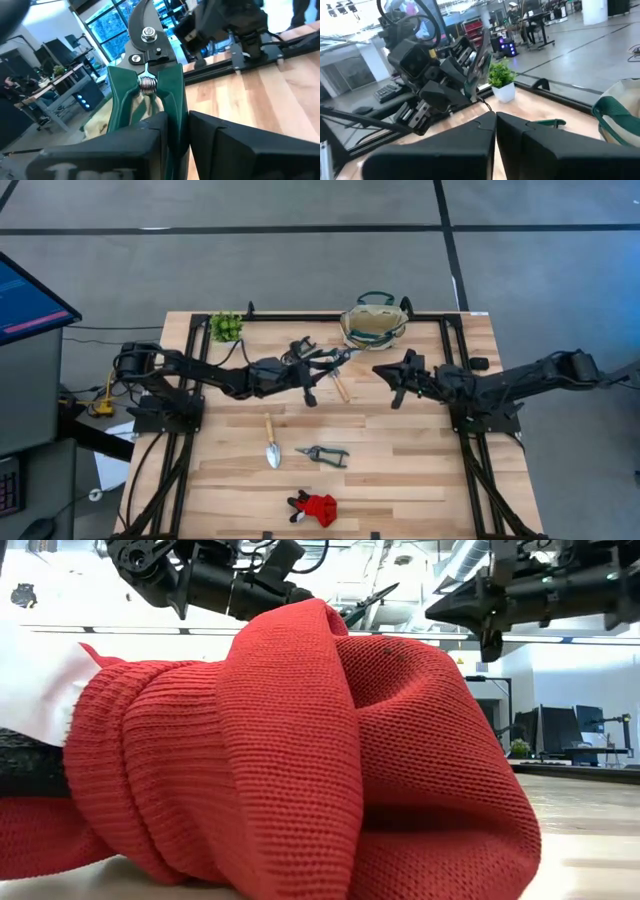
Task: Pick & Place Garden tools in Gardening bag
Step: Put the middle green shears into the gardening bag
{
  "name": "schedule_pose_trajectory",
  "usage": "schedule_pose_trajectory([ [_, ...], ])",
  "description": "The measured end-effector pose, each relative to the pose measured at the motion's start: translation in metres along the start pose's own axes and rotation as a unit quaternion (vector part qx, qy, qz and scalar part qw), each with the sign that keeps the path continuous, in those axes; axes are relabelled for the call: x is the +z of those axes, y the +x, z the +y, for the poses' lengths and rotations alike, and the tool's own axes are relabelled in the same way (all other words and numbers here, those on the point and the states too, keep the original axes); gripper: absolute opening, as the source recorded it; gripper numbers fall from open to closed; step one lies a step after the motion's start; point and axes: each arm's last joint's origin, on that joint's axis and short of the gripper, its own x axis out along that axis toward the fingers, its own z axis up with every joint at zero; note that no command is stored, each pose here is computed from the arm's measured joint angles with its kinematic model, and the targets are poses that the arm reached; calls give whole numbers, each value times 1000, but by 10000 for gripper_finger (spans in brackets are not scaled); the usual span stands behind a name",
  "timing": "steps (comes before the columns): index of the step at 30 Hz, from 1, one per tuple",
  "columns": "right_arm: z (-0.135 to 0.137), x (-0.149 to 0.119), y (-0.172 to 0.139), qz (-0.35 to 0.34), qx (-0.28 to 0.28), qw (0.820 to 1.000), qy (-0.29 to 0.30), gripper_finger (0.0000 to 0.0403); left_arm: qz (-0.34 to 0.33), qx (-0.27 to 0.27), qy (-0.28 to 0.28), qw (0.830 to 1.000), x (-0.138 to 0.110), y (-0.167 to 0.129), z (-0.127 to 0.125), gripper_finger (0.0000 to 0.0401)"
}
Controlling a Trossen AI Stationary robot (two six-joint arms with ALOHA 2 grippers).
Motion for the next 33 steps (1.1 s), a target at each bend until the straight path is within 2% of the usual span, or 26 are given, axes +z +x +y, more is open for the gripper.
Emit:
schedule_pose_trajectory([
  [4, -2, -4, 10, -23, -3, 1000, 9, 54, 2, 5, -1, 1000, -1, 1, 2, 40],
  [12, 8, -4, 38, -43, 0, 999, 20, 170, 2, 4, -3, 1000, -1, 1, 2, 40],
  [17, 17, -1, 60, -44, -1, 999, 21, 210, 4, 3, -2, 1000, -1, 1, 2, 40],
  [25, 16, 1, 87, -50, -20, 998, 19, 209, 16, -3, -5, 1000, -3, 1, 1, 40],
  [33, 12, 8, 93, -62, -30, 998, 13, 153, 24, 3, -6, 1000, -5, 1, 1, 40],
])
